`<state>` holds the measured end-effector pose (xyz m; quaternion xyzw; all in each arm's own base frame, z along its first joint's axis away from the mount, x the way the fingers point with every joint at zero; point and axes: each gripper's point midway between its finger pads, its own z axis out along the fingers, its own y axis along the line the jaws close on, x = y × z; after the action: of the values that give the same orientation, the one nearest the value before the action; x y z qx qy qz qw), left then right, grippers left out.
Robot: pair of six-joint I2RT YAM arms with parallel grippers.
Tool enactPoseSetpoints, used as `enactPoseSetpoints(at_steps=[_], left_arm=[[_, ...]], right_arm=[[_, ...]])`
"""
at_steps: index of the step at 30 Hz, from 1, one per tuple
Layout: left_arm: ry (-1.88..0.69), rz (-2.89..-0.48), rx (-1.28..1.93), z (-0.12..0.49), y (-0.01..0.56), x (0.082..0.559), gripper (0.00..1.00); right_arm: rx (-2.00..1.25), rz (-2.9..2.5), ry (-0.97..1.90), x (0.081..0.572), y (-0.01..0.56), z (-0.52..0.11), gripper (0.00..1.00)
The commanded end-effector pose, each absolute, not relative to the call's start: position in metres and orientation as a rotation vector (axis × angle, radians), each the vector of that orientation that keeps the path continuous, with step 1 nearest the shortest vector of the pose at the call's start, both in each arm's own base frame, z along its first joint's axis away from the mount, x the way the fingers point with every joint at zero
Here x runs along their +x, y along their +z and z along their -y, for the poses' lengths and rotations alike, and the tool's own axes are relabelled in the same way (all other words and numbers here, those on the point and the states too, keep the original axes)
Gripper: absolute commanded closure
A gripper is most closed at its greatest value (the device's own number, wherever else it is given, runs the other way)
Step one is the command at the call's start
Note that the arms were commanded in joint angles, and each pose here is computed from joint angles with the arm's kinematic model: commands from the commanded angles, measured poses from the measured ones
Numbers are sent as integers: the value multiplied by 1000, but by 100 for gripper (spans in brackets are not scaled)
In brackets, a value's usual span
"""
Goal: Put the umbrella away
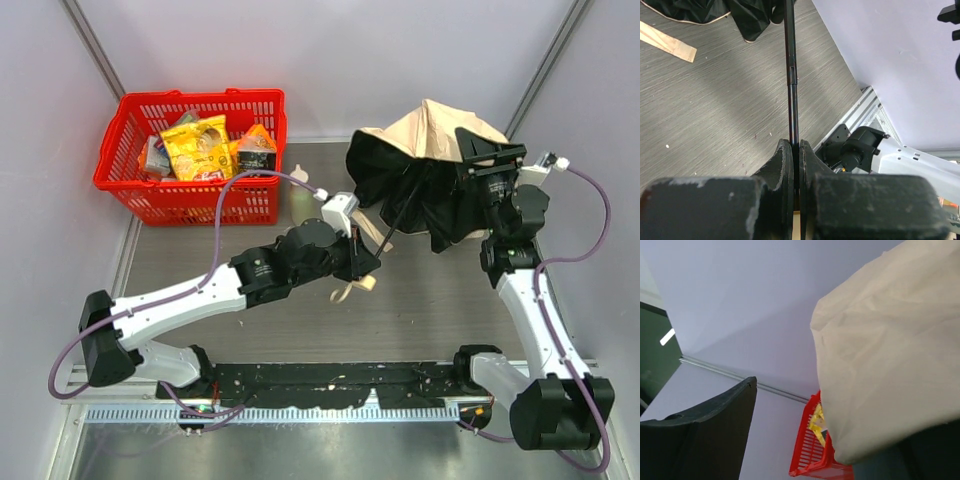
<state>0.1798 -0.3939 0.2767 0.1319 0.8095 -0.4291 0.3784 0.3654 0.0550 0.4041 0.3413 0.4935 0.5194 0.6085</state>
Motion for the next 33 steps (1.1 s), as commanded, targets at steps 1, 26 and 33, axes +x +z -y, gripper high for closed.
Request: enactPoseSetpoints(at_steps=[1, 26, 33], left_arm=[[-1177, -1864, 313, 399, 341, 187, 100], [-1200, -1835, 373, 408, 343, 179, 100], [-1188, -1826, 360, 405, 347, 179, 100]], right_arm=[[835, -1309, 1055, 365, 372, -52, 32], [854, -1487, 1043, 382, 331, -67, 55], [828, -1439, 1033, 371, 342, -63, 45]])
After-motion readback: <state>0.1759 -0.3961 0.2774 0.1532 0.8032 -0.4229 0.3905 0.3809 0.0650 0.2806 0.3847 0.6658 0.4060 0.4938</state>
